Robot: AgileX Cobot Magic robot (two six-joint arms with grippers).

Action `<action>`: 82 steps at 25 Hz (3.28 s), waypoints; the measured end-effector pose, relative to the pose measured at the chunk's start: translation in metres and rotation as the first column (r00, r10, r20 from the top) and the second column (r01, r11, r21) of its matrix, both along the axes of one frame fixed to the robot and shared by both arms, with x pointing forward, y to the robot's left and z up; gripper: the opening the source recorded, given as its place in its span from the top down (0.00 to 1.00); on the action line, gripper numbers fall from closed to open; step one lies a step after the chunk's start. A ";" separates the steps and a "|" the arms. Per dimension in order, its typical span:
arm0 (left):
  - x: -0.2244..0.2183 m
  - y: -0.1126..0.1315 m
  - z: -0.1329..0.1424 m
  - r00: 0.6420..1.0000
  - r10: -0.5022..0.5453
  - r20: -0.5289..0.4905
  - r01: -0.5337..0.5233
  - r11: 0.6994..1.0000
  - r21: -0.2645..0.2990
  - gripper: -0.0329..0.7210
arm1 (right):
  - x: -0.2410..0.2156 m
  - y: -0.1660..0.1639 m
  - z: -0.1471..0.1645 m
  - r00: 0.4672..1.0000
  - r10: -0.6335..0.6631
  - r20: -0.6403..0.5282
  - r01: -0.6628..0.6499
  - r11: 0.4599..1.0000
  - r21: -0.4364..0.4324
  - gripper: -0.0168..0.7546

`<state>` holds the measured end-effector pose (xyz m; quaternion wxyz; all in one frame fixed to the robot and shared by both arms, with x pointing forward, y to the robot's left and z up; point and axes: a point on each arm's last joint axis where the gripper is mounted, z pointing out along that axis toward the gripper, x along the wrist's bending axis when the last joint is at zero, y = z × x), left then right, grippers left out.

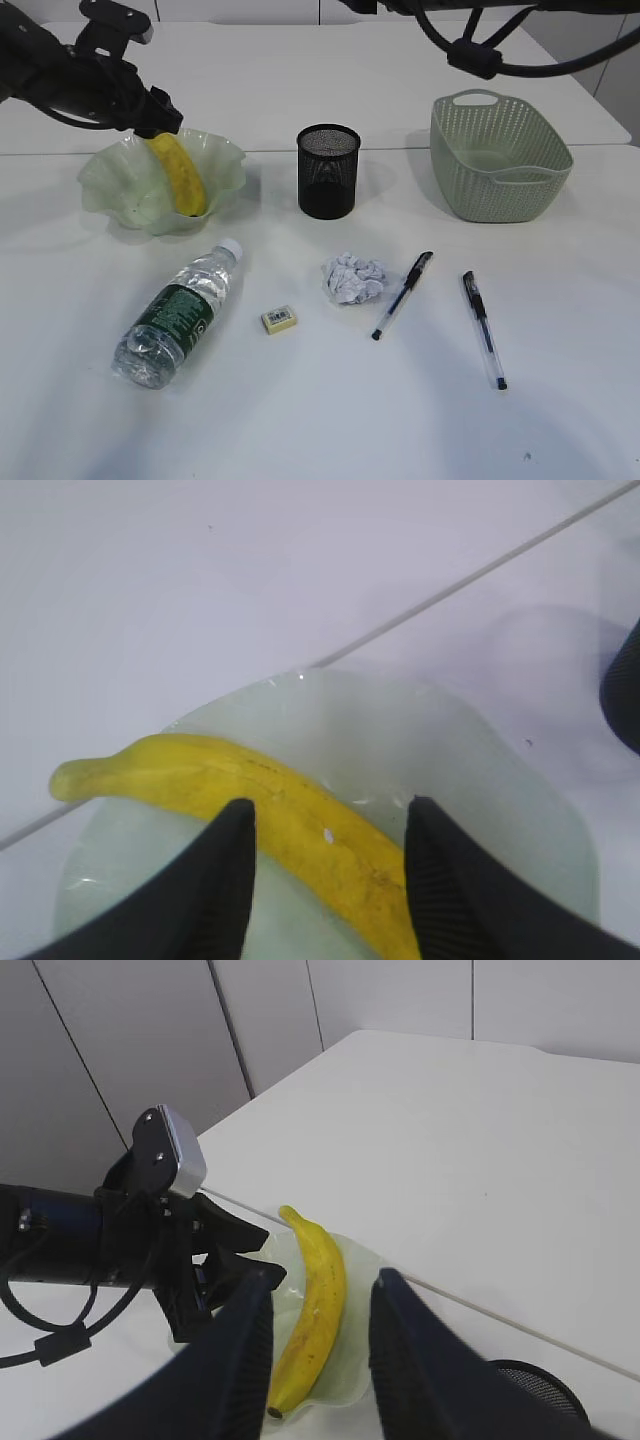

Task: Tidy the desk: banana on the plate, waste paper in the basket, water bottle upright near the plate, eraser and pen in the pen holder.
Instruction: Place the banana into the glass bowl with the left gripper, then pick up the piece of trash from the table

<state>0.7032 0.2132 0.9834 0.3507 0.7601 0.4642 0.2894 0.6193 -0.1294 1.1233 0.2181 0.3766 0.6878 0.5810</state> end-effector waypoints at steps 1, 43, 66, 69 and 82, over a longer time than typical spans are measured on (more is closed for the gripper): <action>0.000 0.000 0.000 1.000 0.001 0.000 -0.001 1.000 -0.001 0.50 | 0.000 0.000 0.000 1.000 0.000 0.000 0.000 1.000 0.000 0.65; -0.002 -0.006 0.007 0.996 0.071 -0.056 -0.081 0.975 -0.206 0.40 | -0.002 0.002 0.000 1.000 0.029 -0.007 -0.029 1.000 0.009 0.65; -0.015 -0.008 0.048 0.999 0.046 -0.010 -0.047 0.963 -0.267 0.58 | -0.005 0.005 0.000 0.997 0.078 -0.017 -0.078 0.997 0.018 0.65; -0.015 -0.006 0.048 0.999 0.052 -0.011 -0.053 0.962 -0.270 0.60 | -0.005 0.005 0.000 0.997 0.078 -0.017 -0.078 0.997 0.018 0.65; -0.007 0.013 0.063 0.970 0.232 0.071 -0.194 0.919 -0.343 0.62 | -0.005 0.006 0.000 0.996 0.083 -0.018 -0.083 0.996 0.018 0.65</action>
